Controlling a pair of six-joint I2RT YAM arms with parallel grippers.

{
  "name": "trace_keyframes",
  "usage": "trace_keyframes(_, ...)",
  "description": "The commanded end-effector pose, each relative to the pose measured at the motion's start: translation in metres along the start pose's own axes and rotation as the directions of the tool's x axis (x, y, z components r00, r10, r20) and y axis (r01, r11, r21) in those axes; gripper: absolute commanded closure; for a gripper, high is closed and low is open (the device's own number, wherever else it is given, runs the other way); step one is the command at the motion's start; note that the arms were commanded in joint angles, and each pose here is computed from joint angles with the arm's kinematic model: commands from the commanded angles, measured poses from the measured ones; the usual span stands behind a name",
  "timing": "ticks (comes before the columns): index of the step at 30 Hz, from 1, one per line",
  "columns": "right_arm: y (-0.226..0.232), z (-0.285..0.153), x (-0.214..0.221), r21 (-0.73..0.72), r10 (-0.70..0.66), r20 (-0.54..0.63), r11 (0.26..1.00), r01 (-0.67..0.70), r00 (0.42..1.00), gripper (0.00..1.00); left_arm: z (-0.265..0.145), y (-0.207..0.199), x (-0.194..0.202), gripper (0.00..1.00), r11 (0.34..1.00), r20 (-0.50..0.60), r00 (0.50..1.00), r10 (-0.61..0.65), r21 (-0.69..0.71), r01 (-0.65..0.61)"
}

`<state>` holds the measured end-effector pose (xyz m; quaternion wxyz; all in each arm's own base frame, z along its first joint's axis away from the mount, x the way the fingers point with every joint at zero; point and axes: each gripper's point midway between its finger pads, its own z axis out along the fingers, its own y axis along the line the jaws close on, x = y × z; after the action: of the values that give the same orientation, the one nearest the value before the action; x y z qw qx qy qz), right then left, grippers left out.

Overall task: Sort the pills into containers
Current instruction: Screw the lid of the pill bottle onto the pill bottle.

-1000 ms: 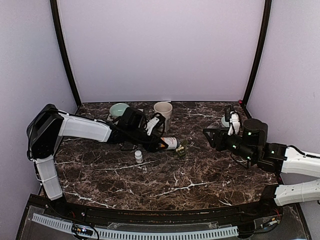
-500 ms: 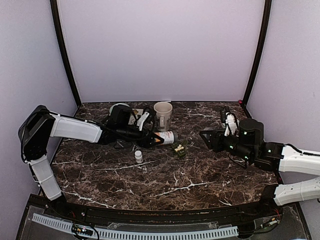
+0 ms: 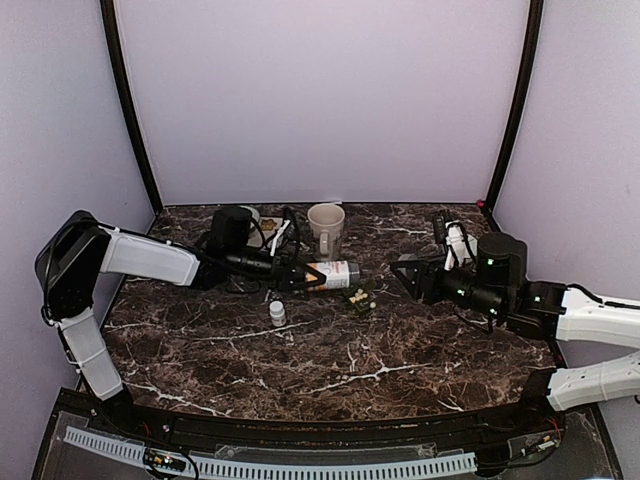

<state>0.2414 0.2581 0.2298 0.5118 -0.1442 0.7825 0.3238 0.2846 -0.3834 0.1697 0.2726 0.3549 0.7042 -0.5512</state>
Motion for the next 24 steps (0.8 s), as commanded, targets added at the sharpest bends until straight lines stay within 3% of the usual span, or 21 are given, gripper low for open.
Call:
trace_keyframes(1,0.024,0.000,-0.028,-0.092,-0.017,0.069,0.996,0.023,0.998,0.88,-0.018,-0.040,-0.022,1.00,0.986,0.044,0.999,0.023,0.161,-0.030)
trace_keyframes(24,0.054,0.013,-0.026,-0.223,-0.064,0.066,0.972,0.077,0.996,0.87,-0.035,-0.048,-0.025,1.00,0.941,0.061,0.994,-0.091,0.333,0.066)
